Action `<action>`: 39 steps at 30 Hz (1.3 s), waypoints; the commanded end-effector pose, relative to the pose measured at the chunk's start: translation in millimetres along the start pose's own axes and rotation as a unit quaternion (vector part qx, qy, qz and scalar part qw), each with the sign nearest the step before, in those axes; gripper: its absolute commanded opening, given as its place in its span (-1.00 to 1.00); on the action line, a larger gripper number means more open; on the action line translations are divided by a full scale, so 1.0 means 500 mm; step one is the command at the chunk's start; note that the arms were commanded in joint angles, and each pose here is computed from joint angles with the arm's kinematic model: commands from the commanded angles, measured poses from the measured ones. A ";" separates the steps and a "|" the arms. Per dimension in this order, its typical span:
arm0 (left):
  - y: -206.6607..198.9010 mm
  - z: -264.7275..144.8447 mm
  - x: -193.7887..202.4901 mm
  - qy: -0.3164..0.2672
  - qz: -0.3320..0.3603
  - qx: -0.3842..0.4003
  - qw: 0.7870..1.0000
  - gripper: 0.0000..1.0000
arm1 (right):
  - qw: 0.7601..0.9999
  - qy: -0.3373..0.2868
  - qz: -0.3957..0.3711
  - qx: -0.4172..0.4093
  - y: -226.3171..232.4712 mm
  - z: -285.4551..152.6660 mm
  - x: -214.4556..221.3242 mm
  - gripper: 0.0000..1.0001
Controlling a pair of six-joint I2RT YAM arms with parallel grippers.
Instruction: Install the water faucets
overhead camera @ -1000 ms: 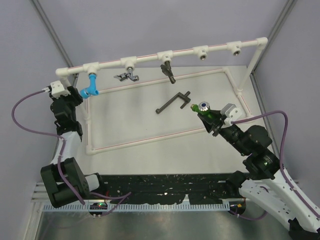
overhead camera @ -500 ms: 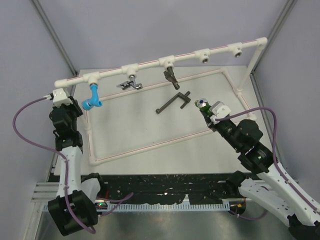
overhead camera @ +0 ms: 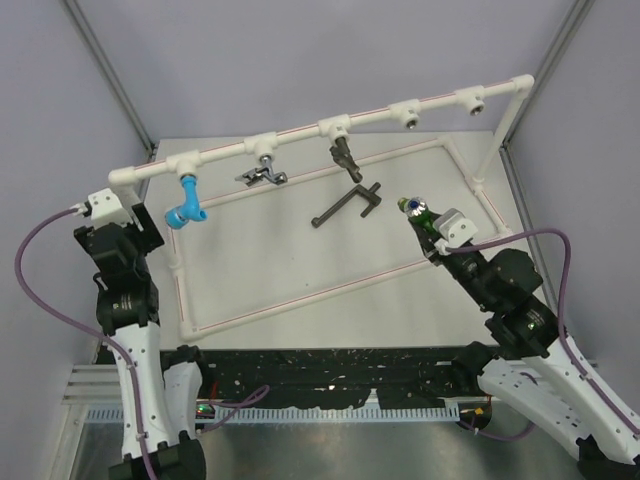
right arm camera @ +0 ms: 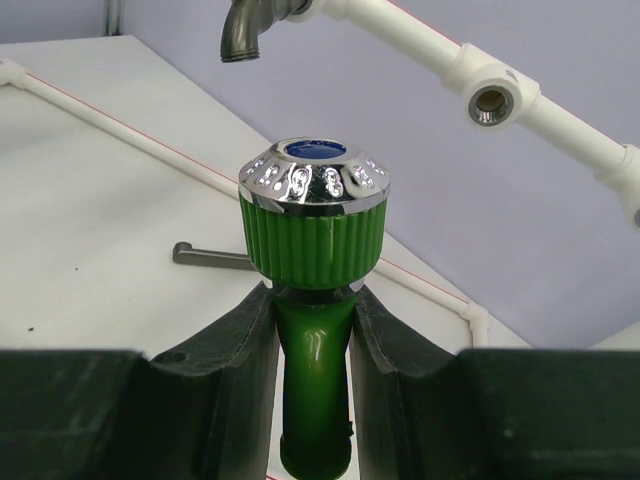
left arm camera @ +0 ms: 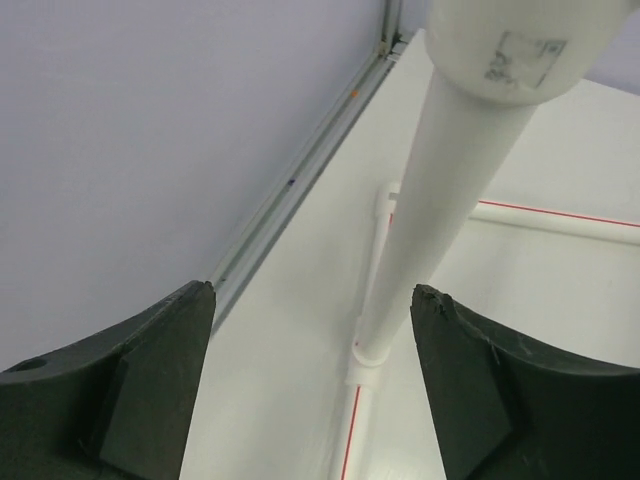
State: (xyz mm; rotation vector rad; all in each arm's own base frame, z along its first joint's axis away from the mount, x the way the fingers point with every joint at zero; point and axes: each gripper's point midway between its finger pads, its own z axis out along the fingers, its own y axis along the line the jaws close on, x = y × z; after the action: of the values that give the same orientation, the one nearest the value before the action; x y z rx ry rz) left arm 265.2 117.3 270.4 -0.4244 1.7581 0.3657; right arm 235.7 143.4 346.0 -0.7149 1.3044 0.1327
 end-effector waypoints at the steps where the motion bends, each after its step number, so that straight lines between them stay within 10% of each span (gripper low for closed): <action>1: 0.066 -0.091 -0.055 -0.011 0.021 -0.068 0.997 0.68 | 0.998 -0.062 0.014 0.021 -0.026 -0.019 -0.068 -0.90; 10: 0.042 -0.232 -0.202 -0.087 -0.001 -0.004 0.996 0.81 | 0.995 -0.083 0.021 0.041 -0.039 -0.050 -0.081 -0.90; 21: -0.170 -0.361 -0.378 -0.114 0.023 0.320 0.940 0.98 | 0.995 -0.094 0.008 0.028 -0.035 -0.060 -0.096 -0.90; 29: -0.232 -0.319 -0.403 -0.081 0.049 0.383 0.919 0.95 | 0.997 -0.075 -0.014 0.025 -0.040 -0.048 -0.095 -0.90; 39: -0.282 -0.160 -0.410 0.005 -0.024 0.330 0.944 0.92 | 0.999 -0.044 -0.010 0.030 -0.041 -0.031 -0.072 -0.90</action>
State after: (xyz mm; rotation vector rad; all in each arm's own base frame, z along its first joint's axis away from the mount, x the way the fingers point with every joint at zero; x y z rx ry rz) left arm 284.7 -30.8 480.3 0.1295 1.7460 -0.2375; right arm 223.0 135.4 357.5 -0.7223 1.2642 0.1177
